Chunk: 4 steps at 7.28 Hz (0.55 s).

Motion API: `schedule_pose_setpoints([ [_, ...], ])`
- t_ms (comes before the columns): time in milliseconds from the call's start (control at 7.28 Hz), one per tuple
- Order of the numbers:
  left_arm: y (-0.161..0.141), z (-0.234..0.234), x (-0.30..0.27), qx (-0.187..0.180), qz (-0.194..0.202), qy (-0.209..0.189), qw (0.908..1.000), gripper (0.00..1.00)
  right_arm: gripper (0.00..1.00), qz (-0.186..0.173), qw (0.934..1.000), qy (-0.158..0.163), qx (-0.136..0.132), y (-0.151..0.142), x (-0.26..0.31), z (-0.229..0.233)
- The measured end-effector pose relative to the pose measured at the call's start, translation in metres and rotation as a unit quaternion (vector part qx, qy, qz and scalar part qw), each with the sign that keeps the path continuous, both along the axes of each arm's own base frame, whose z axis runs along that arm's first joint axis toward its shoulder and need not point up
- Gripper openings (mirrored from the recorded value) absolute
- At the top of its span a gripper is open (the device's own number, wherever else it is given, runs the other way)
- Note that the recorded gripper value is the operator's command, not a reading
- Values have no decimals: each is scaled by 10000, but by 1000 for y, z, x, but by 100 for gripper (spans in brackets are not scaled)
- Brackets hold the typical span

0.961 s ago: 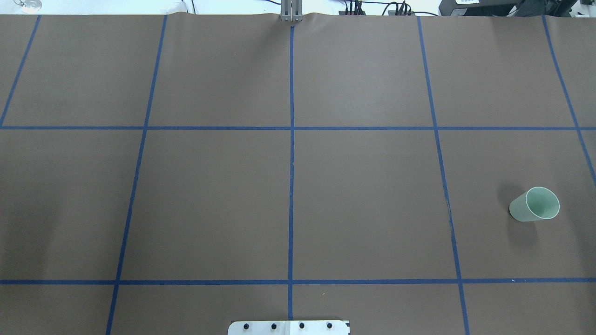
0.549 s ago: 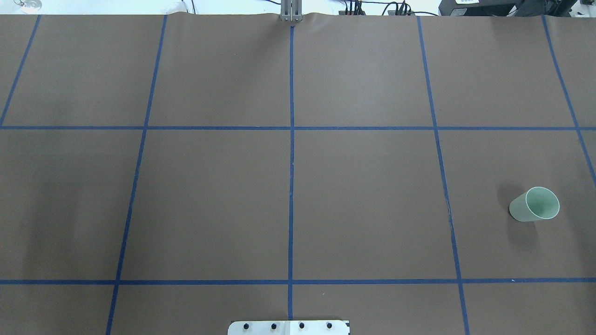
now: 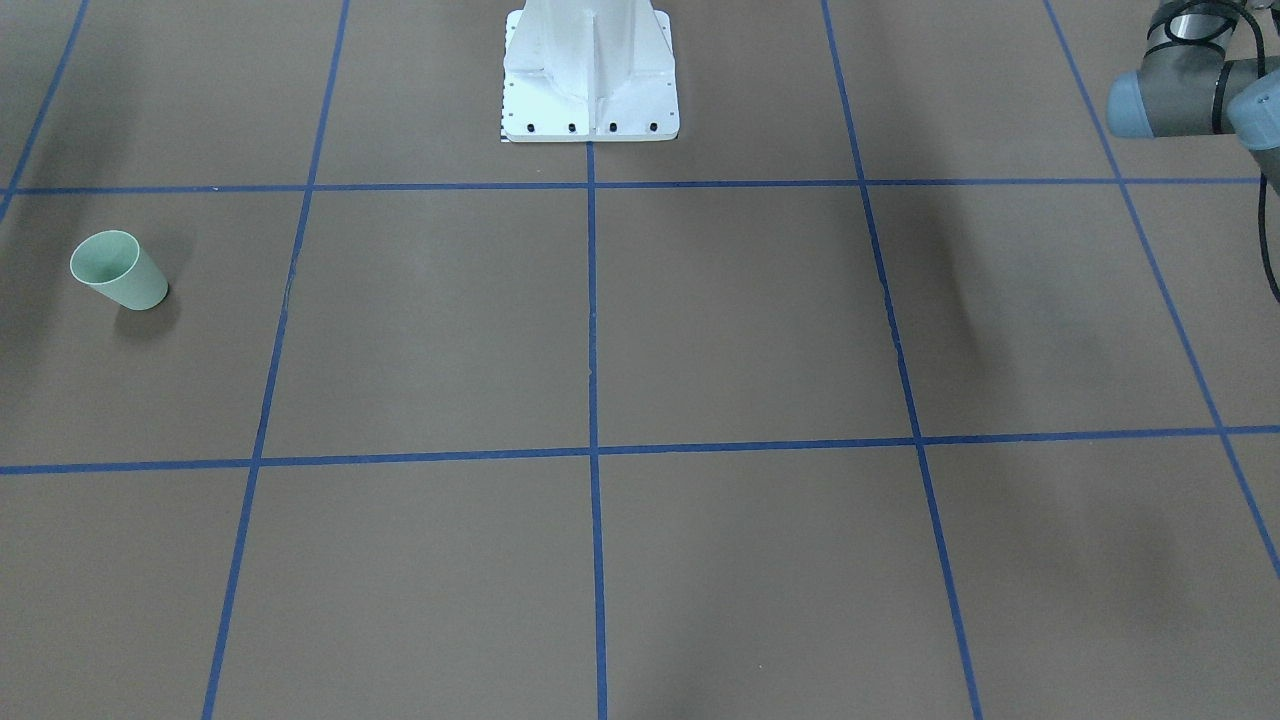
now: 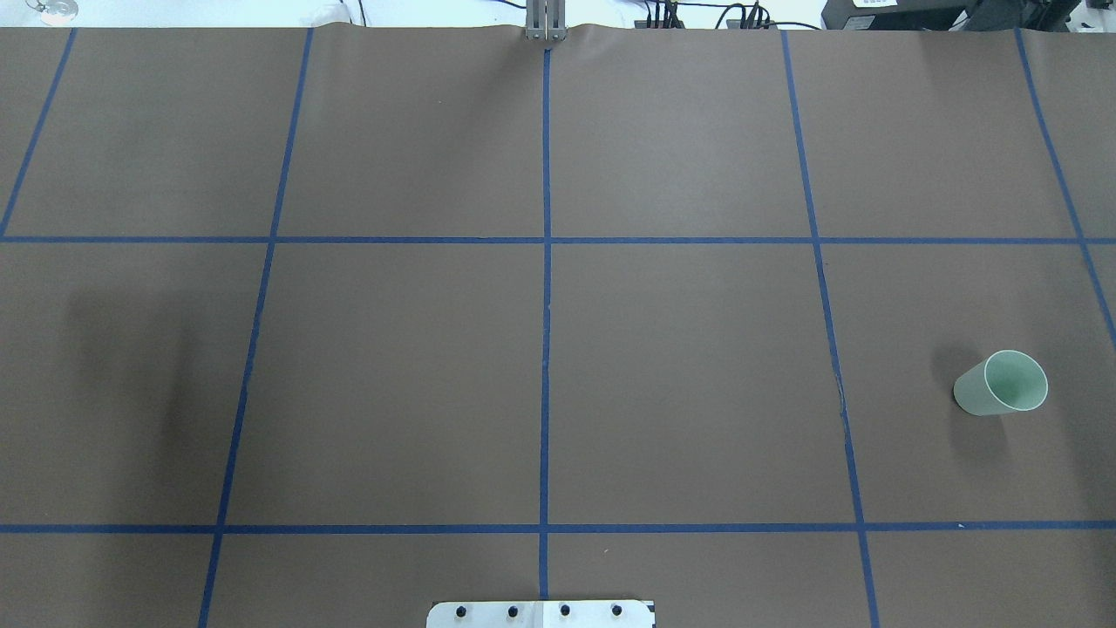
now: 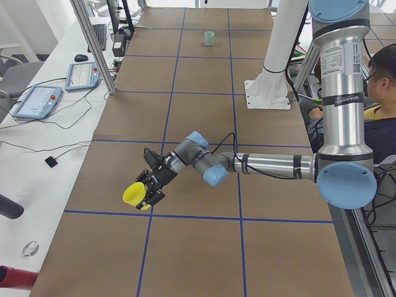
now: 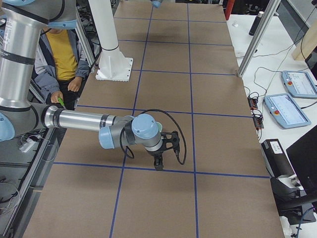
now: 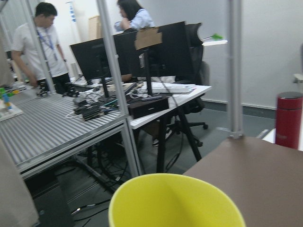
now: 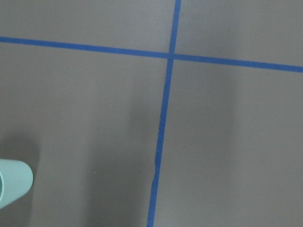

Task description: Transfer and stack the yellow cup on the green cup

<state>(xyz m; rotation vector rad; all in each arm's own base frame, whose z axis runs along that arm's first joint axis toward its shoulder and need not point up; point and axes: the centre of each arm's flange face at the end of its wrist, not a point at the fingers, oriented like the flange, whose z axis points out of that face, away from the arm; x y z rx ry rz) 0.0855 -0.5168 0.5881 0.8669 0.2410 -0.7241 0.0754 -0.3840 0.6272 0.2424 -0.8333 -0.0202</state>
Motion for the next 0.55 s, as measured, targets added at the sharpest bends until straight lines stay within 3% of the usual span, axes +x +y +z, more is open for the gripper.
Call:
schedule_pose_setpoints([
  [137,-9,-33,22,571,437,502,9961,0,100,25,9998,-15,177,-10,0,-12],
  [275,-16,-69,52,1144,940,882,9850,0,100,37,9991,-22,423,-17,0,-22],
  [549,-27,-148,122,2046,1857,947,9564,0,100,-22,9957,-29,928,-40,-4,-48],
])
